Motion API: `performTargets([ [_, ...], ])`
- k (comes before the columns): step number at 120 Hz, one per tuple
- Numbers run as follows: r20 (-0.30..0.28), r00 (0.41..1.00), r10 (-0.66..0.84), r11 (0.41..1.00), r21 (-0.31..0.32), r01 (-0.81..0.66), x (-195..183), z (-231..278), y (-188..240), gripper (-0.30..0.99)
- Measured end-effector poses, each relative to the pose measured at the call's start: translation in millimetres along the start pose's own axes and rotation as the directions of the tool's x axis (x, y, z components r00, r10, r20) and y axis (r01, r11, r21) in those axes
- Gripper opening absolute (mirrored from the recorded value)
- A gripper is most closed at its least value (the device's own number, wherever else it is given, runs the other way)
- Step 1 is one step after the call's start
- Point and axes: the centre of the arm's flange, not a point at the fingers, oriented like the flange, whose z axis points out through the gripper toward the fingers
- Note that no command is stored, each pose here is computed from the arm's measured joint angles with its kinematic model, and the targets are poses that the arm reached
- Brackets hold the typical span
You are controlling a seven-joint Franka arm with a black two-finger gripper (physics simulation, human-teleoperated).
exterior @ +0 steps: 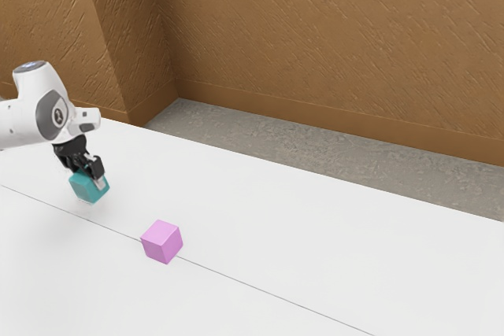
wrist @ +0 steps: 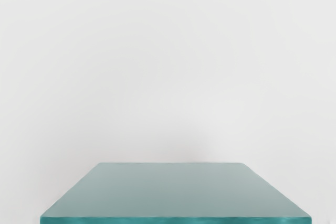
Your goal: Pick up the blue block with one arm, and put the blue block on the pink block with one arm
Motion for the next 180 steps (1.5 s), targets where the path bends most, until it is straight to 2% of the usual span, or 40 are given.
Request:
performTargets([
  [9,-0.035,0.999,0.036,0.999,-0.019,-0.037,0.3,-34.2,30.5,0.37],
  [23,-0.049,0.988,0.145,0.987,-0.058,-0.148,-1.7,-71.1,119.0,0.36],
  [37,-0.002,0.974,0.226,0.970,-0.095,-0.225,-3.4,-76.8,202.4,0.36],
  [60,0.102,0.943,0.317,0.946,-0.103,-0.307,-6.4,-57.8,327.8,0.36],
  [74,0.143,0.937,0.318,0.947,-0.086,-0.308,-14.2,-51.7,373.5,0.35],
  [87,0.162,0.964,0.210,0.977,-0.062,-0.202,-12.4,-50.9,352.3,0.35],
  [104,0.175,0.983,-0.060,0.997,-0.028,0.066,-10.7,-50.8,252.3,0.35],
  [123,0.175,0.914,-0.367,0.928,0.004,0.372,-35.1,-52.8,128.2,0.36],
  [137,0.166,0.860,-0.483,0.874,0.037,0.484,-53.8,-55.0,77.9,0.36],
  [146,0.146,0.855,-0.497,0.867,0.058,0.495,-55.1,-57.7,69.9,0.36],
  [156,0.124,0.869,-0.479,0.878,0.067,0.474,-48.1,-58.9,80.2,0.36],
  [180,0.078,0.944,-0.321,0.947,0.058,0.317,-15.8,-56.9,161.3,0.36],
])
